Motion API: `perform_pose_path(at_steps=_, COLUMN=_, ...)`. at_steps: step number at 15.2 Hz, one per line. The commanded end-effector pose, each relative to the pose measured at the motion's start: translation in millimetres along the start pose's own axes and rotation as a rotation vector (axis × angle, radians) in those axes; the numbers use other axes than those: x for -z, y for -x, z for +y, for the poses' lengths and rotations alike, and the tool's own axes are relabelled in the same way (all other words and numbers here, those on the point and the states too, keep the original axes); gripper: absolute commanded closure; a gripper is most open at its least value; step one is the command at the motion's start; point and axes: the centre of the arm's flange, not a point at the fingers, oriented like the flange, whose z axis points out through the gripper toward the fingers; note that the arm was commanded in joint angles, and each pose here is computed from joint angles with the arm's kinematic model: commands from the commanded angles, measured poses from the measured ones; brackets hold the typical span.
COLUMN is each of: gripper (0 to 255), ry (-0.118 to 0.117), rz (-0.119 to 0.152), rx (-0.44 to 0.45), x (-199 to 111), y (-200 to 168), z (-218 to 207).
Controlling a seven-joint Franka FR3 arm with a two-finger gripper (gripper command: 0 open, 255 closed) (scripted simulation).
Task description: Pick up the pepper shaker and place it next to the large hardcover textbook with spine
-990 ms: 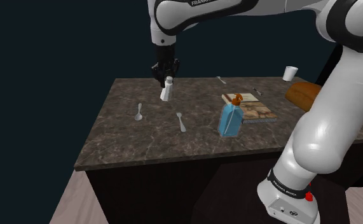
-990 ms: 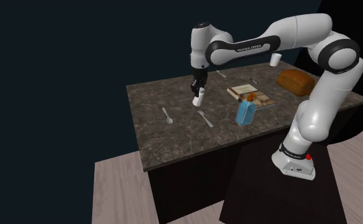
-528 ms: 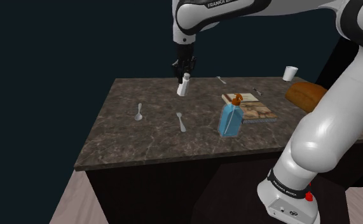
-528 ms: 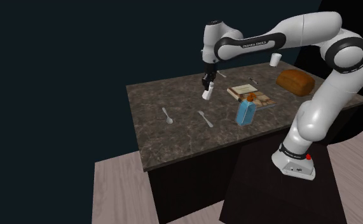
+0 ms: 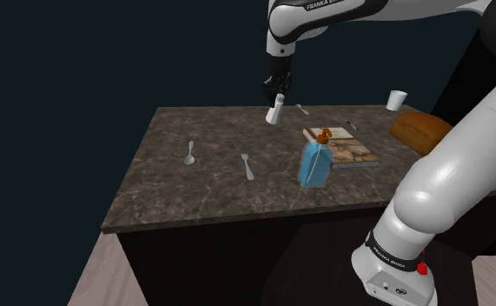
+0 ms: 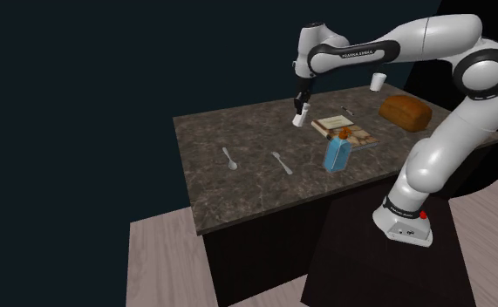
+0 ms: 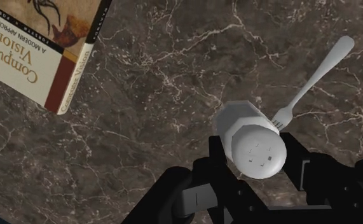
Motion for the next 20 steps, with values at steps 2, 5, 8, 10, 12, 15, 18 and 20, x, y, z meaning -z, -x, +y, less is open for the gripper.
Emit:
perform_pose_path(at_steps=2, gripper=255, ry=0.0, rz=0.0, rx=0.002, x=-6.1, y=5.8, z=37.5)
perform_pose_path(at_steps=5, gripper=255, ry=0.0, rz=0.0, rx=0.002, x=-9.7, y=12.8, z=76.3)
perform_pose_path(at_steps=8, gripper=255, ry=0.0, rz=0.0, rx=0.002, x=-14.1, y=21.4, z=124.1)
perform_pose_path(at_steps=10, gripper=255, ry=0.0, rz=0.0, rx=0.002, x=-24.6, y=21.6, z=123.0)
perform_pose_path(at_steps=12, gripper=255, ry=0.0, rz=0.0, rx=0.002, x=-35.1, y=21.8, z=122.0)
perform_pose_path(at_steps=15, gripper=255, ry=0.0, rz=0.0, rx=0.002, x=-50.8, y=22.1, z=120.4)
perform_pose_path(at_steps=18, gripper=255, ry=0.0, rz=0.0, rx=0.002, x=-66.6, y=22.4, z=118.8)
perform_pose_path(at_steps=20, gripper=255, ry=0.0, rz=0.0, rx=0.002, x=-77.1, y=22.5, z=117.8)
